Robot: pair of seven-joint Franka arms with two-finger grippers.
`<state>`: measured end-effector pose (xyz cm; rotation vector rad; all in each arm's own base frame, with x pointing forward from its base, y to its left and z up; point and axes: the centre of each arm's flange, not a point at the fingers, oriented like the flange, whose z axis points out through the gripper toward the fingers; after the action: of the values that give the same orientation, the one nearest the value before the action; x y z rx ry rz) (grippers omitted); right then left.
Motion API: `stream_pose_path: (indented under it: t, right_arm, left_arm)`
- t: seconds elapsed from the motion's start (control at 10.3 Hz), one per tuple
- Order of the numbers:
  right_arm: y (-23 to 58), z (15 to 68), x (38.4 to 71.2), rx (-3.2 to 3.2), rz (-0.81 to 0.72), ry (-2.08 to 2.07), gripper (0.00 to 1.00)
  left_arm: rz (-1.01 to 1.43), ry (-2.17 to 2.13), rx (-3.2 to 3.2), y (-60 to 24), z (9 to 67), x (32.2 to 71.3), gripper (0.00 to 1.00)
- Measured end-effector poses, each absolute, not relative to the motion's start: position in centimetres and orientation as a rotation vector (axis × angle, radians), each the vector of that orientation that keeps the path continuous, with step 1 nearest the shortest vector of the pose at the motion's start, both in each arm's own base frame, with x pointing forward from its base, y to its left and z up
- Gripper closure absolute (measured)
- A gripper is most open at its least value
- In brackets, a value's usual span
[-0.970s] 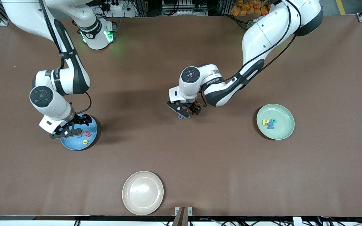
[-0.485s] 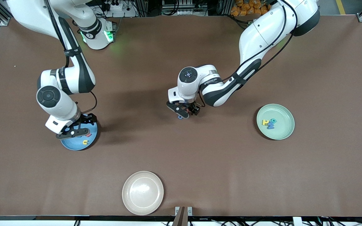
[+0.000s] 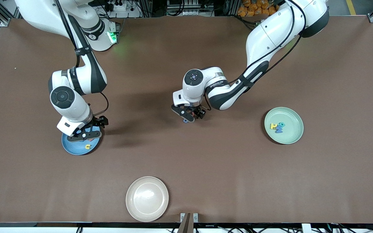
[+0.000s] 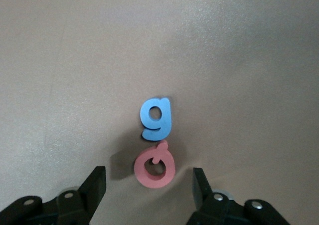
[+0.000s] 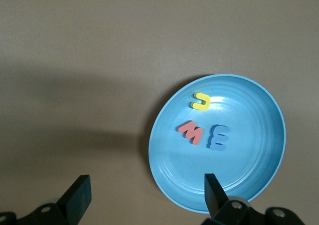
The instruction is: Sort upper and lower case letters into plates
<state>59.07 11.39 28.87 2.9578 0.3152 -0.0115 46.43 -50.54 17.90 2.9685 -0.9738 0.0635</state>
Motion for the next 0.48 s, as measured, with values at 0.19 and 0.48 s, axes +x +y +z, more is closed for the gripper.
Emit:
stream_pose_path:
  t: [0.19, 0.48]
  right_arm:
    - [11.61, 28.99, 59.21, 2.957, -0.005, 0.32, 0.0]
    - [12.25, 28.87, 59.18, 2.955, -0.005, 0.333, 0.0]
  left_arm:
    - [0.063, -0.974, 2.968, -50.55, 17.89, 46.43, 0.25]
    - [0.062, -0.969, 2.969, -50.54, 17.77, 46.58, 0.25]
